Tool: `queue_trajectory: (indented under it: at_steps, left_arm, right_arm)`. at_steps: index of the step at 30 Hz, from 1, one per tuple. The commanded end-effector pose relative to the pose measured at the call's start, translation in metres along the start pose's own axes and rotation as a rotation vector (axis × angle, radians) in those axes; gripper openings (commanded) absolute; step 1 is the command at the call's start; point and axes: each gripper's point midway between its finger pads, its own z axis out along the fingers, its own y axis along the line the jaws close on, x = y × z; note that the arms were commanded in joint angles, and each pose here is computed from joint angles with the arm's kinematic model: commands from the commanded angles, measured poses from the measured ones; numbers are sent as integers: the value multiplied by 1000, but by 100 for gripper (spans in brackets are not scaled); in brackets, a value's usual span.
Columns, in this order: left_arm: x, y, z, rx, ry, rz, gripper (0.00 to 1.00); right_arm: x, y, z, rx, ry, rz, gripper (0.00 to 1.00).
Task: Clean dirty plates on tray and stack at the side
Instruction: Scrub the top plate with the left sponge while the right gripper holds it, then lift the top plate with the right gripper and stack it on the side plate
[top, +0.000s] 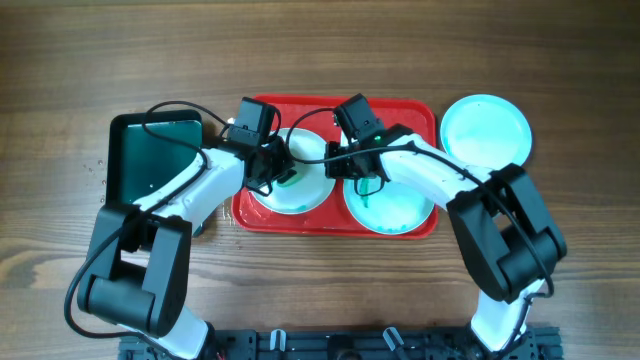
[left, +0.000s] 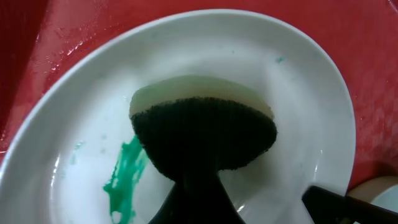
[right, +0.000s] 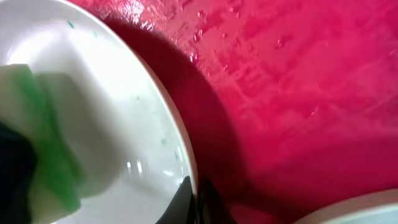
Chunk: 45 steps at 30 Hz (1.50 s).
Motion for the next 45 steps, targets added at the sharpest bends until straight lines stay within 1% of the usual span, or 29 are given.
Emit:
queue_trajectory:
  at_steps: [1, 4, 7, 10, 13, 15, 18, 19, 20, 22, 23, 25, 27, 29, 31, 32, 34, 35, 37, 38, 40, 42, 43, 44, 45]
  left_arm:
    - [10, -8, 5, 12, 20, 13, 4]
    - [11, -13, 10, 21, 13, 29, 4]
    - [15, -4, 21, -10, 37, 22, 4]
    - [8, 42, 22, -242, -32, 26, 4]
    - [-6, 79, -2, -465, -127, 76, 4]
    - [-12, 86, -19, -537, -156, 88, 4]
    - [-19, 73, -35, -505, -172, 85, 4]
    - [-16, 62, -33, -444, -150, 76, 4]
    - [-8, 46, -25, -345, -97, 64, 4]
    - [14, -2, -8, -84, 46, 55, 4]
    - [17, -16, -4, -19, 67, 61, 4]
    - [18, -26, 7, 9, 66, 73, 4]
    - [22, -20, 15, -18, 78, 74, 4]
    - [12, 7, 16, -158, 15, 75, 4]
    - [-4, 54, 1, -414, -98, 95, 4]
    - [-8, 70, -8, -512, -131, 110, 4]
    - [-18, 90, -27, -646, -197, 138, 4]
    - [-23, 92, -36, -674, -224, 144, 4]
    - [-31, 83, -54, -646, -270, 135, 4]
    - [-33, 74, -64, -598, -289, 121, 4]
    - [-34, 53, -86, -431, -283, 63, 4]
    - [-40, 44, -115, -260, -276, -24, 4]
    - [-44, 46, -134, -180, -275, -84, 4]
    - [-46, 52, -148, -137, -274, -131, 4]
    - [-51, 72, -167, -126, -287, -209, 4]
  right_arm:
    - [1, -3, -5, 38, -24, -52, 4]
    - [6, 4, -4, 33, -17, -71, 4]
    - [8, 6, -3, 32, -14, -76, 4]
    - [7, 1, -4, 58, -20, -75, 5]
    - [8, -3, -4, 77, -21, -74, 4]
    - [7, -3, -4, 77, -21, -74, 4]
    - [8, -3, -4, 77, -21, -73, 4]
    - [7, -3, -4, 77, -22, -73, 4]
    - [7, -2, -4, 77, -23, -73, 4]
    - [7, -2, -4, 75, -24, -71, 4]
    - [7, -2, -4, 75, -24, -71, 4]
    - [7, -2, -4, 75, -23, -71, 4]
    - [7, -2, -4, 76, -23, -71, 4]
    - [7, -2, -4, 76, -23, -71, 4]
    - [8, -3, -4, 78, -20, -71, 4]
    - [8, -3, -4, 77, -21, -71, 4]
    - [8, -3, -4, 77, -21, -71, 4]
    - [8, -3, -4, 77, -21, -71, 4]
    - [7, -2, -4, 74, -24, -71, 4]
    - [5, 0, -6, 70, -31, -72, 4]
    - [-10, 12, -20, 42, -77, -84, 4]
    - [-21, 23, -39, 14, -128, -104, 4]
    - [-27, 31, -53, -3, -163, -147, 4]
    - [-34, 37, -68, -15, -201, -198, 4]
    - [-42, 40, -87, -5, -258, -226, 4]
